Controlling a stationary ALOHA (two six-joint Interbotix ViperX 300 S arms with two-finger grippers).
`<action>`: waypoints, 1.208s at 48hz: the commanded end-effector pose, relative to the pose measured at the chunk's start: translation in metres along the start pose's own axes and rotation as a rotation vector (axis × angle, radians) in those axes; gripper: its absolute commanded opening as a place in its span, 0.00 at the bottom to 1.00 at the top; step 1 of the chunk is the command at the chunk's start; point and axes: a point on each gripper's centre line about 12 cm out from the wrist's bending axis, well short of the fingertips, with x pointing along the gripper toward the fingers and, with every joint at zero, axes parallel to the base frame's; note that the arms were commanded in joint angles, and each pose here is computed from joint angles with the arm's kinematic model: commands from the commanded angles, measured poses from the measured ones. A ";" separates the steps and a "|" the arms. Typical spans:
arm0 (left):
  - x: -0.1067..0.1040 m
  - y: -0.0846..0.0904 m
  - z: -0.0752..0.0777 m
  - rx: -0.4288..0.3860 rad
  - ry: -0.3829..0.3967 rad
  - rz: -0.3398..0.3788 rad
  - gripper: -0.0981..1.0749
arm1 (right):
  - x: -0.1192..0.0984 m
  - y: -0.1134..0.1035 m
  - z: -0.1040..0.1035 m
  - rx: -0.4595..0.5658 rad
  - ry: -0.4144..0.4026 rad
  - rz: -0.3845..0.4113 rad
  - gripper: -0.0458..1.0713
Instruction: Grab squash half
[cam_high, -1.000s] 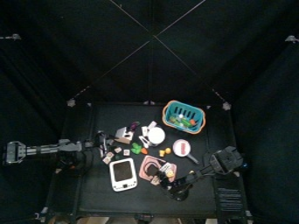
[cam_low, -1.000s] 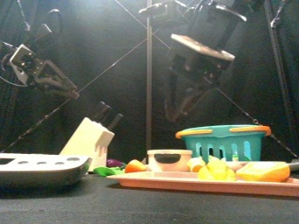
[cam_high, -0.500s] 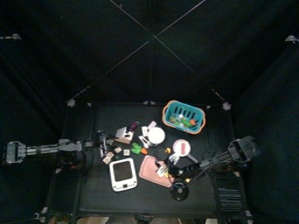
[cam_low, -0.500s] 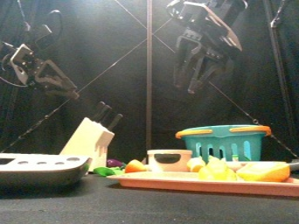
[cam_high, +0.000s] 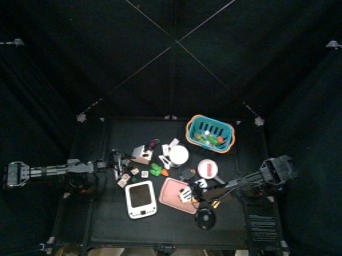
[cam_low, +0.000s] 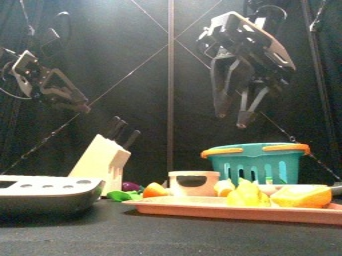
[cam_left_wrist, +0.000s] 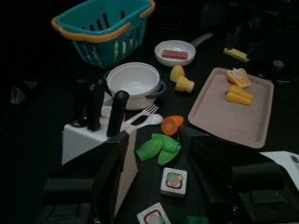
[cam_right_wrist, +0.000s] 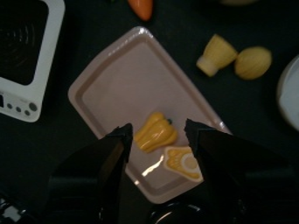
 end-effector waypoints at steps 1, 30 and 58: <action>0.001 0.000 0.006 -0.001 -0.015 0.000 0.82 | -0.003 0.013 -0.003 0.047 0.020 0.065 0.81; 0.001 0.001 -0.007 -0.013 0.078 0.005 0.82 | 0.019 0.027 -0.027 0.355 -0.007 -0.005 0.82; -0.001 -0.009 -0.016 0.005 0.145 -0.037 0.82 | 0.024 0.043 -0.026 0.486 -0.068 -0.257 0.94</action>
